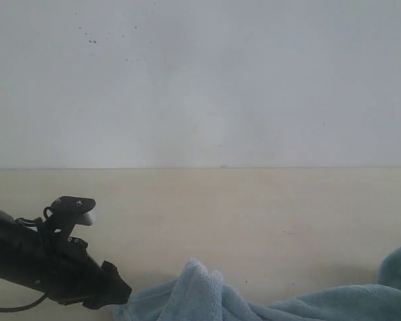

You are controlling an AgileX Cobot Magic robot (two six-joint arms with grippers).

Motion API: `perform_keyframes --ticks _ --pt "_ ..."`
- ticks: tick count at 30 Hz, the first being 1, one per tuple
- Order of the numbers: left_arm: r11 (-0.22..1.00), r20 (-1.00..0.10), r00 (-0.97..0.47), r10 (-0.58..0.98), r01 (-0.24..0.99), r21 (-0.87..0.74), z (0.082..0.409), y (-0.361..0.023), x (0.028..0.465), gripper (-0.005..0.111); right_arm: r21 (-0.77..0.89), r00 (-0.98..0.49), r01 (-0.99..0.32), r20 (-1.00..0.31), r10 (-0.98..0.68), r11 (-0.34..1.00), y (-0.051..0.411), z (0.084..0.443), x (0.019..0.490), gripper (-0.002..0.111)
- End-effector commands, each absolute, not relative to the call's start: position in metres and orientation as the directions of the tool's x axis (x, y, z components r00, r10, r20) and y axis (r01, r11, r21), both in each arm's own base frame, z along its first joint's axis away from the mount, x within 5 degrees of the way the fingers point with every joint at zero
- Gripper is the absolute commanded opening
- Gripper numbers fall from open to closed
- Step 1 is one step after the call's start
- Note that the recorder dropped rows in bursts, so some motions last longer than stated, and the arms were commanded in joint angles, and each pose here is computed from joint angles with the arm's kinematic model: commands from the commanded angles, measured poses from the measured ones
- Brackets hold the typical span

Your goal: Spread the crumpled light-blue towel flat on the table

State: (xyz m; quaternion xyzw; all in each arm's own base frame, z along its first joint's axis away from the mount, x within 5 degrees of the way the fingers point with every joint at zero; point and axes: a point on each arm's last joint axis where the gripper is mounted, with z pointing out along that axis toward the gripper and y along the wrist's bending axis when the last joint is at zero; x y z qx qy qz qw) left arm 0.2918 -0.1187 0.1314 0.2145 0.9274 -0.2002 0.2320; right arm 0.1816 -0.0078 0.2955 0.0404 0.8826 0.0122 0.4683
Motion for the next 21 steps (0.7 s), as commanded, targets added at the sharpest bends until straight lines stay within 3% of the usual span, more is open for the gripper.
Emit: perform_keyframes --ticks 1,13,21 --pt "0.826 -0.511 -0.799 0.317 0.498 -0.266 0.122 -0.124 0.291 0.061 0.052 -0.533 0.057 -0.843 0.075 0.997 -0.008 0.298 0.182 0.001" --pt "0.806 -0.477 -0.828 0.295 0.484 -0.341 0.104 -0.129 0.29 0.061 0.049 -0.527 0.055 -0.847 0.071 0.997 -0.008 0.298 0.182 0.001" --pt "0.809 -0.466 -0.816 0.343 0.508 -0.295 0.093 -0.139 0.287 0.061 0.048 -0.529 0.054 -0.846 0.069 0.997 -0.008 0.298 0.182 0.001"
